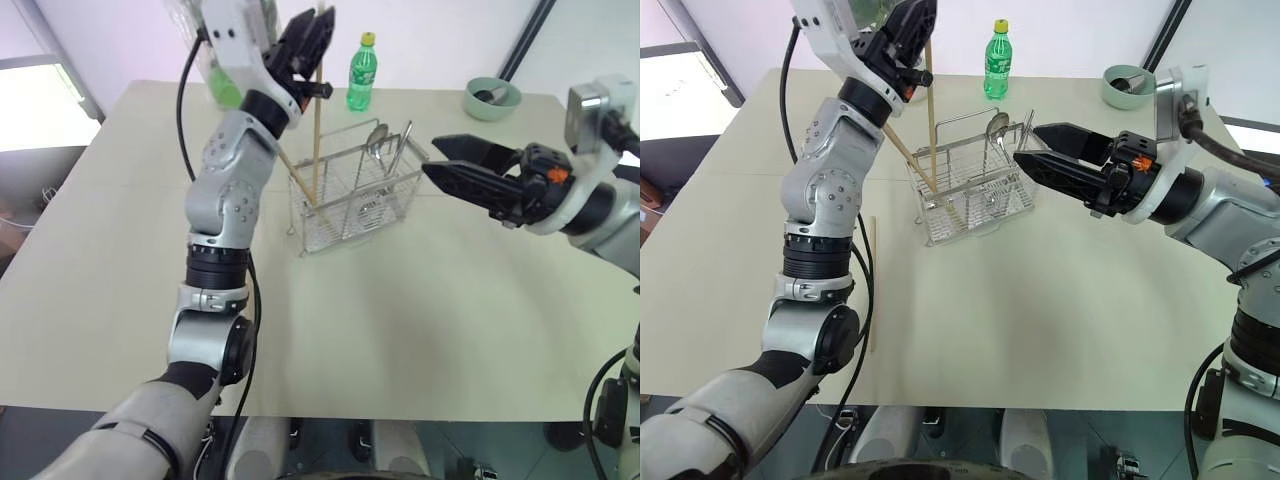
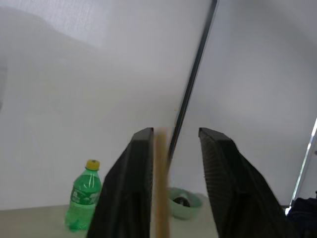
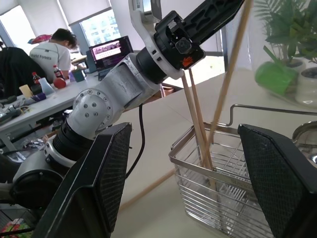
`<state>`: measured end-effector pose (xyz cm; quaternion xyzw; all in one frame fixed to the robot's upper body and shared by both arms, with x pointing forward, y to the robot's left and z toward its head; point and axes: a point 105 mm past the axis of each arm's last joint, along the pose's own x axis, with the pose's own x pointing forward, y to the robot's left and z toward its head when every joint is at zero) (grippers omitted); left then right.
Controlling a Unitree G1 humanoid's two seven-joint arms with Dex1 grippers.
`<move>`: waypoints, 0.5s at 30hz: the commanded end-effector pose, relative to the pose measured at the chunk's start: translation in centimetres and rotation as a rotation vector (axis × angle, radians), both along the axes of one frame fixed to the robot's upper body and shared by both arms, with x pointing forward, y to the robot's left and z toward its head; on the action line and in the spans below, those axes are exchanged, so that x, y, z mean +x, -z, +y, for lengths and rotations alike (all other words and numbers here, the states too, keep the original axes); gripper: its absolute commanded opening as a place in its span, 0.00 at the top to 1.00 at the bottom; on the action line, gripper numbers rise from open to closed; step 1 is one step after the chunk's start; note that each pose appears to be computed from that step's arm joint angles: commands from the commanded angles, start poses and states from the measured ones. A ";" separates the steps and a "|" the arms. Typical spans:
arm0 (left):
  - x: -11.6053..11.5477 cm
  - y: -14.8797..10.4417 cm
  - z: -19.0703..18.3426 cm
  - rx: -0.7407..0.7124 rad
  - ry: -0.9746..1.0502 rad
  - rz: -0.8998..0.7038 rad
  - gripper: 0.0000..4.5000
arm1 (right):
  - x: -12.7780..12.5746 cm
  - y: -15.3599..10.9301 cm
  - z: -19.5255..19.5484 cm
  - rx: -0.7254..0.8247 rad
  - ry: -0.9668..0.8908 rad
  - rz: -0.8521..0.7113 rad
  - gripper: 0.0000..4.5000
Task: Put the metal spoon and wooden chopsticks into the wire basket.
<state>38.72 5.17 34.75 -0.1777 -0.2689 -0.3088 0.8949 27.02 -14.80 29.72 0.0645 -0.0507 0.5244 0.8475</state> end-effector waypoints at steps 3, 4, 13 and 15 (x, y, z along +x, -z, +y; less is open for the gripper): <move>-1.8 -2.0 0.7 -0.049 0.017 -0.054 0.07 | -0.2 -1.7 -0.5 0.035 0.007 -0.060 0.22; -2.0 -2.3 0.9 -0.050 0.016 -0.055 0.00 | -0.2 -1.7 -0.5 0.038 0.006 -0.059 0.22; -2.9 -7.2 10.6 -0.077 -0.386 0.020 0.00 | 0.3 -1.2 -0.4 0.043 -0.011 -0.042 0.22; -2.4 -6.6 13.0 -0.034 -0.510 0.090 0.00 | 0.3 -1.0 -0.4 0.042 -0.014 -0.038 0.22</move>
